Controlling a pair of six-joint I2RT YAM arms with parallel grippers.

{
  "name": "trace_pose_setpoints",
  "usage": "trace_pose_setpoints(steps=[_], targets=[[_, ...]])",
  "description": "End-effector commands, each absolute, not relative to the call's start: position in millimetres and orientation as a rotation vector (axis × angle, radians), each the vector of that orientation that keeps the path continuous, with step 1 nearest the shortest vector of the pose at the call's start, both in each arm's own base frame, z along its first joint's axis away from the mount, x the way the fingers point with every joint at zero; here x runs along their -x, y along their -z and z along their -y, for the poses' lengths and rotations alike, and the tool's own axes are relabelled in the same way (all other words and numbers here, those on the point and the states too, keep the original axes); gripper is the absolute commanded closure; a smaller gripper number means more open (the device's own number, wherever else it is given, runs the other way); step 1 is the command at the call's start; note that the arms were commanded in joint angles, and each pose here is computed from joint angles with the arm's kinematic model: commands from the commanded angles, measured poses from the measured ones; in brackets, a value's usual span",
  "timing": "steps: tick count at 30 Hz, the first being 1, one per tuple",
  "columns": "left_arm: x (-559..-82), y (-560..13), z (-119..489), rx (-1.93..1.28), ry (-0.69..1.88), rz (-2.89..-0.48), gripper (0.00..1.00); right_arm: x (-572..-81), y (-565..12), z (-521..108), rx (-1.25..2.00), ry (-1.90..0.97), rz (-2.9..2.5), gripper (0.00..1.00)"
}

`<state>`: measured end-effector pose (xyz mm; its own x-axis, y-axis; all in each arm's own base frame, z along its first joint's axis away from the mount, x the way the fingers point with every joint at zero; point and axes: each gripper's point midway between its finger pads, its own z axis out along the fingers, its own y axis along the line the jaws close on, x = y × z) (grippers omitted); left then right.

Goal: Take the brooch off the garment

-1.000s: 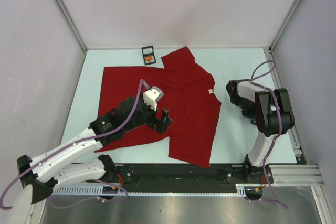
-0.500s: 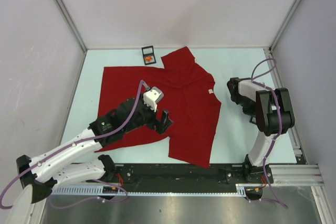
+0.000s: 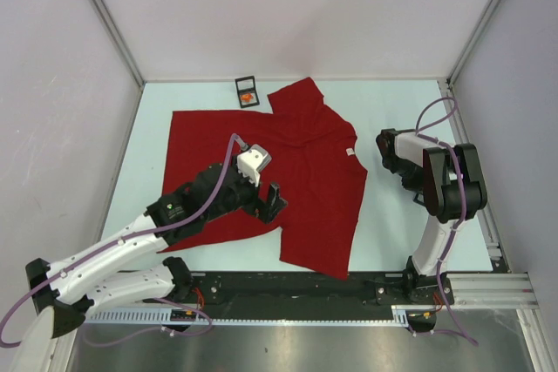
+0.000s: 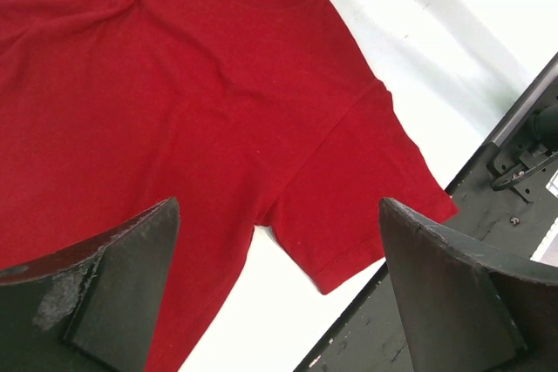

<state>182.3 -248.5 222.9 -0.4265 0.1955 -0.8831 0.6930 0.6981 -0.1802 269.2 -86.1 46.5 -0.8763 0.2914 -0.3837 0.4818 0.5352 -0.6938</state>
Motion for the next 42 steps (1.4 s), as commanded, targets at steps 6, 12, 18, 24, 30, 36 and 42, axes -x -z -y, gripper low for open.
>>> trace_pose_setpoints(steps=[6,12,18,24,30,36,42], targets=[[-181,-236,250,-0.698,0.680,-1.917,0.00,-282,-52,88,-0.655,1.265,-2.500,0.82],[-181,-235,251,-0.699,0.679,-1.918,0.00,-285,-52,82,-0.627,1.224,-2.521,0.69],[-181,-233,252,-0.706,0.679,-1.924,0.00,-285,-64,71,-0.607,1.179,-2.514,0.63],[-183,-231,253,-0.708,0.684,-1.936,0.00,-287,-80,49,-0.580,1.080,-2.513,0.55],[-192,-227,251,-0.681,0.694,-1.958,0.00,-287,-105,25,-0.559,0.946,-2.503,0.44],[-196,-219,253,-0.674,0.759,-1.994,0.00,-287,-157,-22,-0.401,0.660,-2.457,0.41],[-212,-221,248,-0.597,0.816,-1.998,0.00,-259,-208,-65,-0.207,0.243,-2.436,0.40]])
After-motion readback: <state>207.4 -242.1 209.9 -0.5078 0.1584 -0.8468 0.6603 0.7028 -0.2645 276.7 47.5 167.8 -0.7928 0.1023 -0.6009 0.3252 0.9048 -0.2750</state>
